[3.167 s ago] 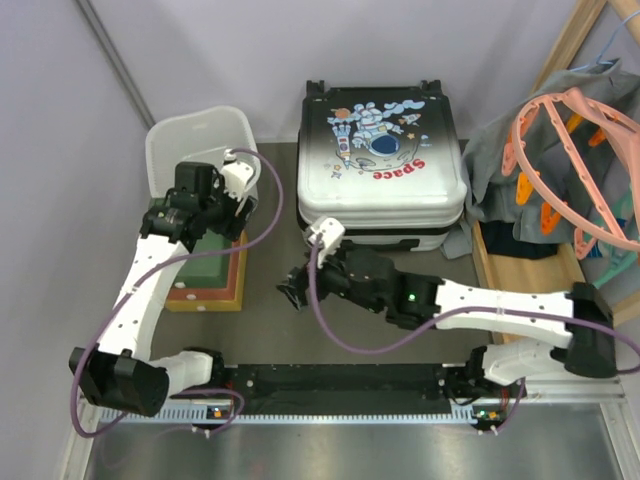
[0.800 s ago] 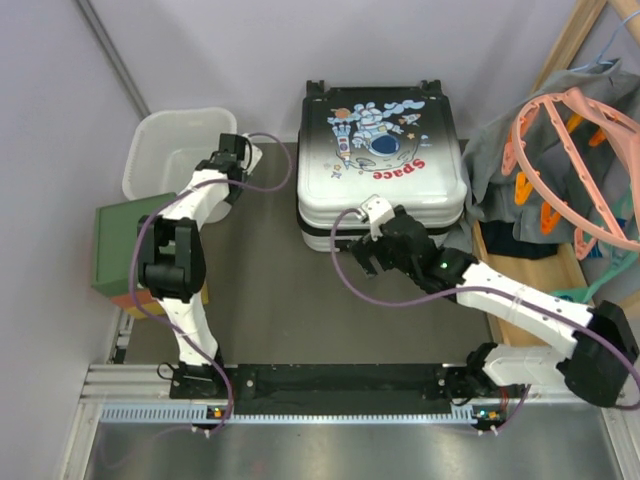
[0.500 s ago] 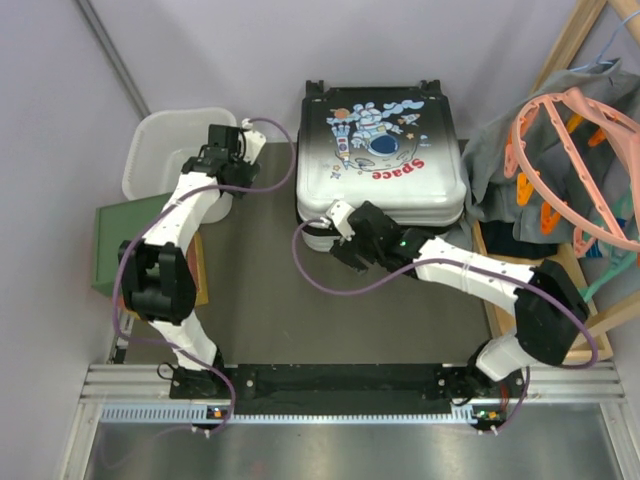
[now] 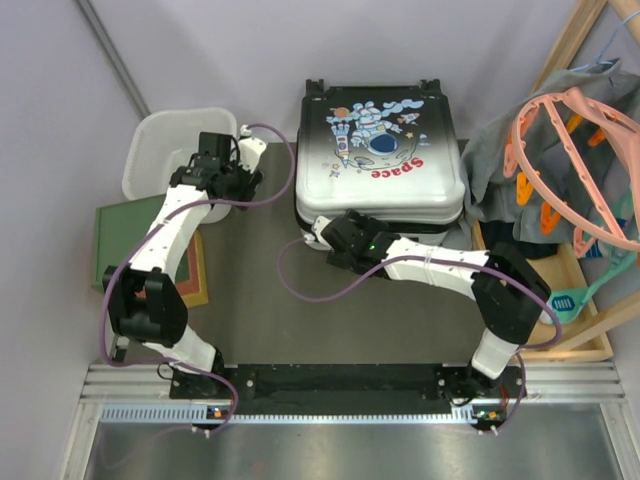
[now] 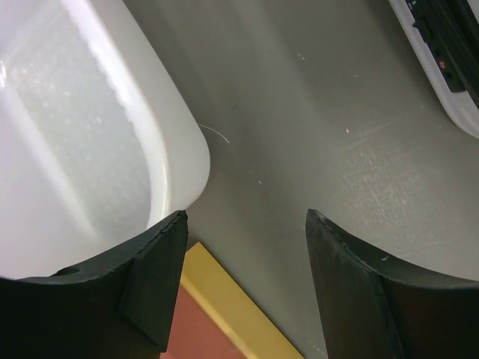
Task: Open, take out, and arrange the luggage
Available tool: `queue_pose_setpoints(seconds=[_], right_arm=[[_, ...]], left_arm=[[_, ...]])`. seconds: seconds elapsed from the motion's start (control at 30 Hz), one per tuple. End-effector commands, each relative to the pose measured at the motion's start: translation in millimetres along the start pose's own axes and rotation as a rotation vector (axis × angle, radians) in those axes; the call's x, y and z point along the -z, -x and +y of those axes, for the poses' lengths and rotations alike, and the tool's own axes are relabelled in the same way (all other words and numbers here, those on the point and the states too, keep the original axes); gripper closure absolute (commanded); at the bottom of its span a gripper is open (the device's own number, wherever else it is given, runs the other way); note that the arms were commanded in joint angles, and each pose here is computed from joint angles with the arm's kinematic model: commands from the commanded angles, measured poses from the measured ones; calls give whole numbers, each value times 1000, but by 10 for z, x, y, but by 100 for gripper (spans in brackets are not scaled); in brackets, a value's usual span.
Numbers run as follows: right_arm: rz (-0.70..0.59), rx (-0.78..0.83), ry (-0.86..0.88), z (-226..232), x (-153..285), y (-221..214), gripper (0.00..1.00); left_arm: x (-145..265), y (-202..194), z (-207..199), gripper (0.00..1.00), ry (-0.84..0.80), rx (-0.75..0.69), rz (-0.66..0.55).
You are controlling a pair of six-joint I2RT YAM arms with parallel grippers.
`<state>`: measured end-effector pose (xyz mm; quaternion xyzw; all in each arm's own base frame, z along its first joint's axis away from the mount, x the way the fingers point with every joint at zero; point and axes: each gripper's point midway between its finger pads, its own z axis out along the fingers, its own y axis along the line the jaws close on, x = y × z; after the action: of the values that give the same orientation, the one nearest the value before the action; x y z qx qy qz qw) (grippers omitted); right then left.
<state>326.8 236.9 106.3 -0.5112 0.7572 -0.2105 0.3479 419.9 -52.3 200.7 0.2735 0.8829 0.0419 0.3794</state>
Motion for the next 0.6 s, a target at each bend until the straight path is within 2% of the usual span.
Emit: queue_pose_setpoints(seconds=[0.0, 0.1, 0.13, 0.27, 0.33, 0.57], right_arm=[[72, -11, -39, 28, -541, -239, 10], [128, 19, -90, 0, -504, -277, 18], [129, 27, -97, 47, -455, -318, 18], [-38, -78, -47, 257, -42, -15, 18], [-44, -88, -115, 154, 104, 30, 17], [-13, -67, -188, 72, 295, 46, 17]], left_arm=[[196, 134, -7, 31, -6, 8, -67], [225, 132, -7, 31, -7, 11, -62], [261, 146, -1, 31, -3, 9, -70], [299, 127, -34, 30, -11, -1, -86], [300, 157, -26, 30, -10, 0, -95], [320, 180, -19, 30, -16, 0, -86]])
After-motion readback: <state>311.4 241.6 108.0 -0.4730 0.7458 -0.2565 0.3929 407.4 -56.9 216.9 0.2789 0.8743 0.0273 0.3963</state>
